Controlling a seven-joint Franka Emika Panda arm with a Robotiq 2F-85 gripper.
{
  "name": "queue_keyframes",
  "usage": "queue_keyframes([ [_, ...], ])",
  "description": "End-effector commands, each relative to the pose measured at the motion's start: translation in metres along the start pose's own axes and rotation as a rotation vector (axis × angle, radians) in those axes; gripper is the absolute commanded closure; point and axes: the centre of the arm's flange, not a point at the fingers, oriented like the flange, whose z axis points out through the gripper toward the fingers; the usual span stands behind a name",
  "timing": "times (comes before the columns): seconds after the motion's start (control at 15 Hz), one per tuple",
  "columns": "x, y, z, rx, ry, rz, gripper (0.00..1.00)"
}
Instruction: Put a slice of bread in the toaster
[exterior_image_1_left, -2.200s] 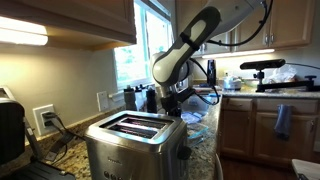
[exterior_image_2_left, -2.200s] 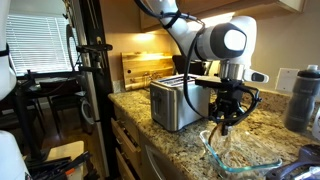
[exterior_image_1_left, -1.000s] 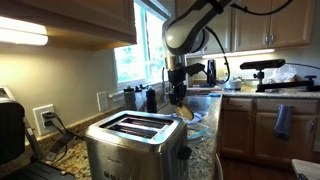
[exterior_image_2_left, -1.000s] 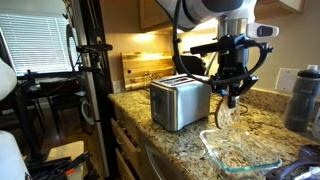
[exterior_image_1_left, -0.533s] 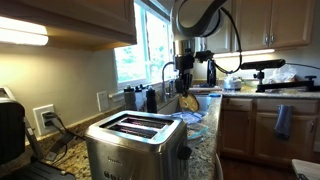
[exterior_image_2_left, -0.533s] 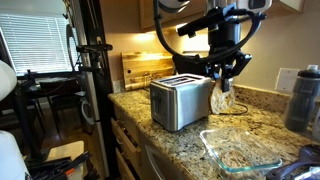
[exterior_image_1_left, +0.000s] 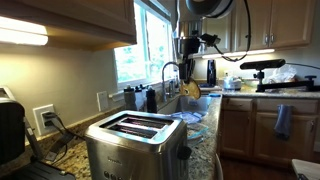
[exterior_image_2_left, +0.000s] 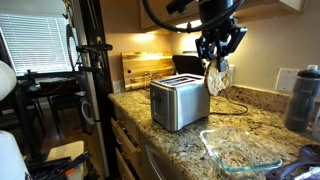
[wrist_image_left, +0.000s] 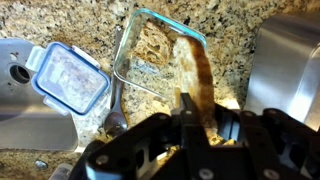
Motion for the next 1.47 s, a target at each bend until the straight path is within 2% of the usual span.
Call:
queue_keyframes([
  [0.0,-0.014,-0.013,-0.019,0.001,0.019,-0.041,0.94],
  [0.87,-0.005,-0.076,-0.051,0.005,0.064,-0.155,0.94],
  [1.4,-0.002,-0.102,-0.052,0.04,0.036,-0.196,0.94],
])
